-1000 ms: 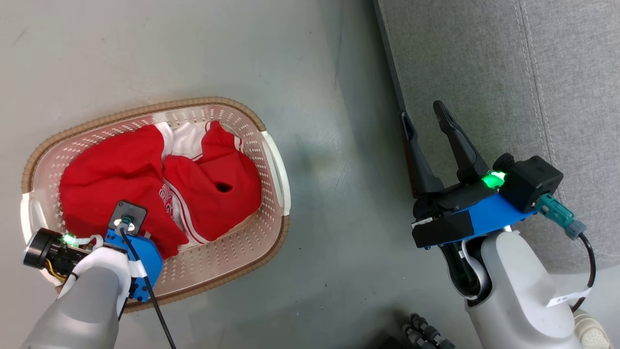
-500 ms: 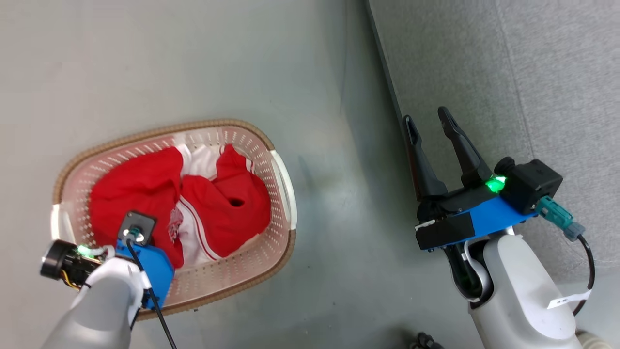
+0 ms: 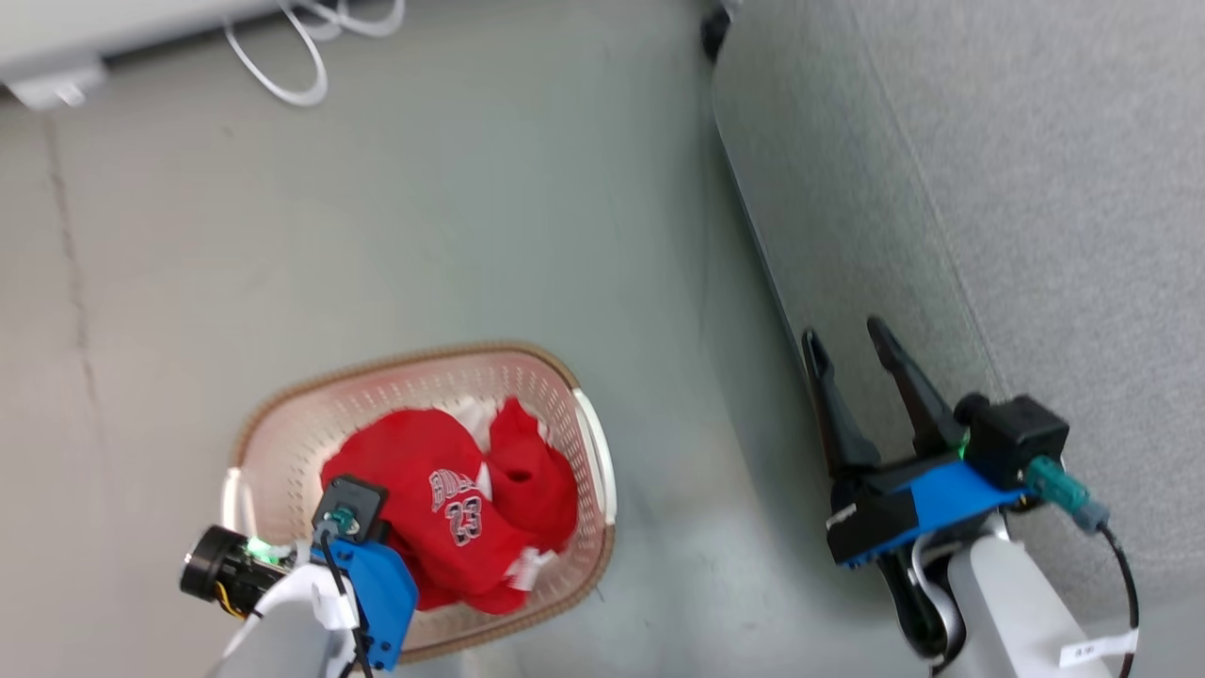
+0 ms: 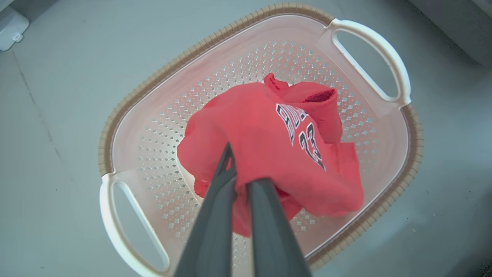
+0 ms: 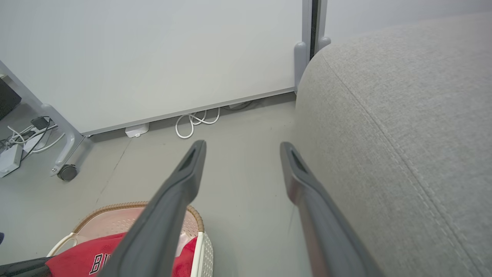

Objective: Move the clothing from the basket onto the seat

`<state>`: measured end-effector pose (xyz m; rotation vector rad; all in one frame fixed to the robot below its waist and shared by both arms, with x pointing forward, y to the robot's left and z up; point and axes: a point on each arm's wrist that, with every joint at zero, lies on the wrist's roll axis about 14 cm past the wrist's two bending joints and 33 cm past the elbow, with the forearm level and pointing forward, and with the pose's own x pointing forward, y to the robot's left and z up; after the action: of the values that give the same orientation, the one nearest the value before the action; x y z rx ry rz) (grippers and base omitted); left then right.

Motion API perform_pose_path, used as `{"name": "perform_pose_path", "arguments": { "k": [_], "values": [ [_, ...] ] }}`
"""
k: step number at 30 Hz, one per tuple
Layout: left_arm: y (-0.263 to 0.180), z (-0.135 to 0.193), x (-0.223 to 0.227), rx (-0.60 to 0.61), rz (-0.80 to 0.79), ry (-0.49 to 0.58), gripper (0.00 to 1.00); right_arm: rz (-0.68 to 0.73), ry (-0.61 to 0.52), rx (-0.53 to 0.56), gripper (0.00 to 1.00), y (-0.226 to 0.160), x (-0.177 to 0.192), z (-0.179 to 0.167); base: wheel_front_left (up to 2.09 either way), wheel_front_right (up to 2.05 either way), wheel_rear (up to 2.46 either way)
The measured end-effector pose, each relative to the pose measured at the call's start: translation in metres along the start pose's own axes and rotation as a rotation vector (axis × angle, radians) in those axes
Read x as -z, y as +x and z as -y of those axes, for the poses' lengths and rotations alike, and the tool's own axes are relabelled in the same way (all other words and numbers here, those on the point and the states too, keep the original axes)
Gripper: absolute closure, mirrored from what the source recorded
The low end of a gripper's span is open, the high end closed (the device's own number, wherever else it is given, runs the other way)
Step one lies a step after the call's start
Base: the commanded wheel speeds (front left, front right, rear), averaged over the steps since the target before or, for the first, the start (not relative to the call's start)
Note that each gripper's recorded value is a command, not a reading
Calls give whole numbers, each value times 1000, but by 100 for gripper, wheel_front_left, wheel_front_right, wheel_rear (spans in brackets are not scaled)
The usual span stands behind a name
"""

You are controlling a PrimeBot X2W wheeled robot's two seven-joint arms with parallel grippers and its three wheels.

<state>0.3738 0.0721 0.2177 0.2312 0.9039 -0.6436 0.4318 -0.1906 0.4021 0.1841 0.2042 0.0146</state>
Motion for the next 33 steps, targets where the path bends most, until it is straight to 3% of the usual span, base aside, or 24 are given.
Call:
{"name": "perform_pose_path", "arguments": {
  "k": [8, 19, 33],
  "values": [
    [-35, 26, -49, -14, 163, -15, 100, 30, -30, -9, 0, -31, -13, -7, 0, 0, 0],
    [-93, 42, -138, -37, 476, 55, 100, 81, -56, -58, 0, -56, -38, -27, 0, 0, 0],
    [-163, 93, -234, 75, 815, 126, 100, 111, -83, -128, 0, -75, -57, -52, 0, 0, 0]
  ]
}}
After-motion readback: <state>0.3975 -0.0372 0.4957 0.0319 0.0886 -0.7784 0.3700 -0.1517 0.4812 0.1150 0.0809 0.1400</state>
